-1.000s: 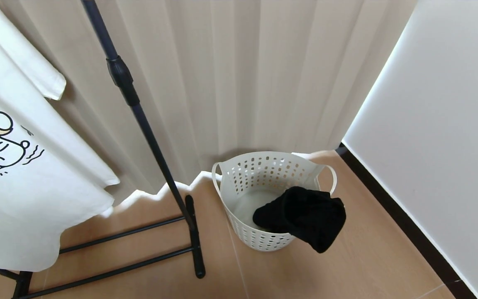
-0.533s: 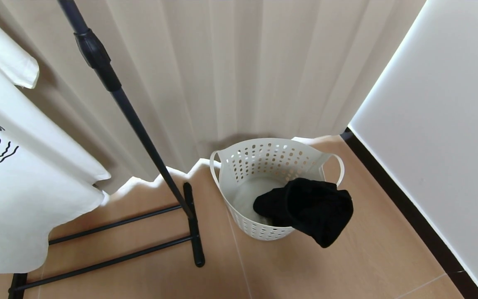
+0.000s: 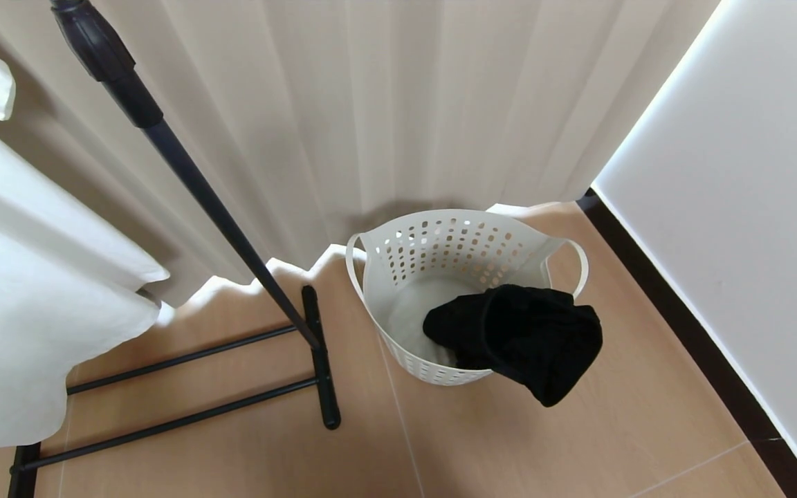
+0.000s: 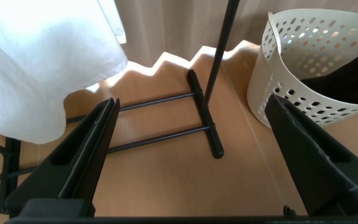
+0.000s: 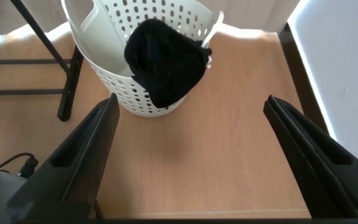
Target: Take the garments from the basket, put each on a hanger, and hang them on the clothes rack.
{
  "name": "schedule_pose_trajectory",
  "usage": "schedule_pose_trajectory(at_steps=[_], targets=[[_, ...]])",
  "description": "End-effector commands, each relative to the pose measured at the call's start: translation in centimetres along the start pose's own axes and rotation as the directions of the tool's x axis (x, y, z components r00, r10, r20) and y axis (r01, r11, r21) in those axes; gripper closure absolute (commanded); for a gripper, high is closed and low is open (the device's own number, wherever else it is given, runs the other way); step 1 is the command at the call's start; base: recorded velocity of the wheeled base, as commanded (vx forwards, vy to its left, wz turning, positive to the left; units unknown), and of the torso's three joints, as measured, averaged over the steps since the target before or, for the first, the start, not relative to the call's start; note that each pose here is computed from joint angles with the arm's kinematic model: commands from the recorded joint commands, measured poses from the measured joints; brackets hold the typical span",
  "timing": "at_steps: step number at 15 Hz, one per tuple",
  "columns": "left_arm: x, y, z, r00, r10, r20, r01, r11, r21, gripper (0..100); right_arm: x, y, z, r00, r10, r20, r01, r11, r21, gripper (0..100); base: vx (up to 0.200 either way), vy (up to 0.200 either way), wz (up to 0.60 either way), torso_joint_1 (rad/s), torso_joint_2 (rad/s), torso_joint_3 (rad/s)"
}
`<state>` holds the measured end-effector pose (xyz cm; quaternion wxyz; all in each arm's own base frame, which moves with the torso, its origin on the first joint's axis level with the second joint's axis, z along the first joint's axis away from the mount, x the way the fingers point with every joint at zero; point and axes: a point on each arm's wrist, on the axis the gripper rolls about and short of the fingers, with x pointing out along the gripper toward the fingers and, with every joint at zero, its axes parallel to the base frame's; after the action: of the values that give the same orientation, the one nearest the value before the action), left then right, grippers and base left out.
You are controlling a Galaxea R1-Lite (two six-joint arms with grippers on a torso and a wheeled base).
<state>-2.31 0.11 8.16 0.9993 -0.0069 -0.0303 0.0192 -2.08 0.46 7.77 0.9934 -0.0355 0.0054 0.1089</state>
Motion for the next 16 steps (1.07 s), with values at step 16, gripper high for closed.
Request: schedule_pose_trajectory(at_steps=[16], targets=[[0.0,0.0,0.0,1.000,0.001,0.001,-0.001,1.000,0.000,0,27.4,2.5,7.2,0.872,0.198,-0.448,-0.435,0.733,-0.523,0,0.000,0.000,0.00,0.000,0.00,0.000]])
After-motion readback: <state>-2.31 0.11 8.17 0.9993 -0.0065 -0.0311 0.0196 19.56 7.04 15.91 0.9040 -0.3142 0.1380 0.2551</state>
